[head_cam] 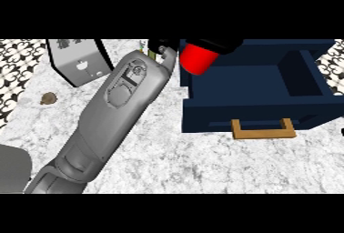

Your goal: Pick up the can, place it into the drawer and close the drawer

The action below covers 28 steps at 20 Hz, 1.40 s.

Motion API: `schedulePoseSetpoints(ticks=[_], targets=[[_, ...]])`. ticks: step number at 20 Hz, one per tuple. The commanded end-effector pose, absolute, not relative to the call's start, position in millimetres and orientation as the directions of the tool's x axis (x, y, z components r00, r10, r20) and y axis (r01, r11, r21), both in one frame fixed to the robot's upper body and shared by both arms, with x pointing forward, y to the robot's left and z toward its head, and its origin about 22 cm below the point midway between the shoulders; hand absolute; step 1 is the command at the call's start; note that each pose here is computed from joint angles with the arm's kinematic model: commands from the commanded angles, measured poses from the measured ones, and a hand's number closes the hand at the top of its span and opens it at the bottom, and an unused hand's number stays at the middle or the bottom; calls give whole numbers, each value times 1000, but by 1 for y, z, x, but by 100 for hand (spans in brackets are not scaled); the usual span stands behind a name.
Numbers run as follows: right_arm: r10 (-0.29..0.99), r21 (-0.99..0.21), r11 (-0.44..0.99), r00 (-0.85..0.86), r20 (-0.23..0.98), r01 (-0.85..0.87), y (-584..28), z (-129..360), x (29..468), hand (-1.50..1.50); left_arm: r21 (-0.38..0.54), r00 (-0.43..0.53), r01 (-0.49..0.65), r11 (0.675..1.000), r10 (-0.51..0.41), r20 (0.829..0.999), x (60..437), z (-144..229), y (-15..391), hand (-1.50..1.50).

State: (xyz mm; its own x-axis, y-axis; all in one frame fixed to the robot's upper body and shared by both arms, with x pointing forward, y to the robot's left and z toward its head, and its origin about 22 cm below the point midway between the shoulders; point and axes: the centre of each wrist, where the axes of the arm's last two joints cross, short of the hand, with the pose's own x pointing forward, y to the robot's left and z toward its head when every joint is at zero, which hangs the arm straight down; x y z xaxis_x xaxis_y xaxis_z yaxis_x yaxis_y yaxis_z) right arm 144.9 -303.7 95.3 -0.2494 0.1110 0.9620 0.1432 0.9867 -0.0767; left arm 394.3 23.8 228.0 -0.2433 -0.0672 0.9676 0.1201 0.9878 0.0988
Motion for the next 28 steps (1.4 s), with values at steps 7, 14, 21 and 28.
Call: schedulePoseSetpoints(ticks=[7, 14, 21, 28], targets=[[99, -66, 989, -273, 957, 131, -298, 106, 156, -150, 161, -229, 86, 983, -138, 964, 413, 220, -4, 150], [113, -84, 989, -268, 957, 118, -293, 113, 169, -150, 192, -226, 85, 978, -169, 960, 422, 250, -19, 150], [124, -94, 988, -270, 955, 121, -296, 96, 174, -150, 216, -202, 58, 975, -200, 959, 424, 228, -21, 150], [108, -91, 993, -275, 955, 75, -286, 107, 179, -150, 255, -212, -7, 967, -251, 945, 423, 204, -20, 150]])
